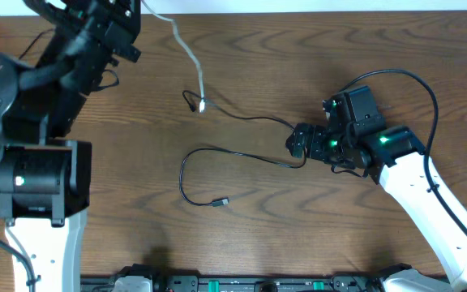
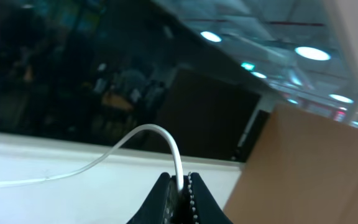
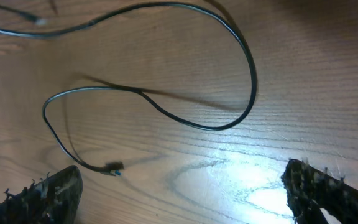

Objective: Untangle cables
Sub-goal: 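Lift the white cable up and pull it left out of the black cable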

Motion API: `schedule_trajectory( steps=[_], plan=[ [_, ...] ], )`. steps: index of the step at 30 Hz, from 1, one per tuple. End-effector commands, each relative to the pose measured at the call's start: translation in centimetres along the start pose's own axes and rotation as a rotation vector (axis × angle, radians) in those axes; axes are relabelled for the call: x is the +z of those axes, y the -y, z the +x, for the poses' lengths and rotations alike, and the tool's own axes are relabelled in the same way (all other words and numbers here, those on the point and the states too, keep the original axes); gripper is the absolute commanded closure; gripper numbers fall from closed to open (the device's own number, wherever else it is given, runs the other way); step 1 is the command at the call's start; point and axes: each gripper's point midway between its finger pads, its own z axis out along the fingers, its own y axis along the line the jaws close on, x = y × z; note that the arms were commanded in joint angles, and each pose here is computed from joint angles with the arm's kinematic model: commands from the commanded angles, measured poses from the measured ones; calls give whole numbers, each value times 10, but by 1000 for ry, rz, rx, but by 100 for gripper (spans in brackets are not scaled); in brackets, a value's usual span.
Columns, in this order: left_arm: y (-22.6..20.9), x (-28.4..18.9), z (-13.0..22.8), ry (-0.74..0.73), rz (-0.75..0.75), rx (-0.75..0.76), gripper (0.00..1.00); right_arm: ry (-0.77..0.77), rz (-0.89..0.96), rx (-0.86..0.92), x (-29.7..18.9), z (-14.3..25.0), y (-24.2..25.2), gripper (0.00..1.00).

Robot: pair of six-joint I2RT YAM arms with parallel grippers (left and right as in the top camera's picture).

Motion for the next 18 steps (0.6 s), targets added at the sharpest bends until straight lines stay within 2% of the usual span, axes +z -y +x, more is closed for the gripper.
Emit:
schedule_trajectory(
  steps=[1,7,15,18],
  plan=[
    [18,-5,3,-42,75,-9,93,2,8,-6,1,0,0,1],
    [-15,0,43,-182,-29,-53,93,6,7,-7,1,0,0,1],
    [-16,12,47,-189,16,-65,93,18,19,-8,1,-3,2,1],
    [-9,21,59,-233,92,-75,92,27,14,-11,1,-5,1,1]
  ],
)
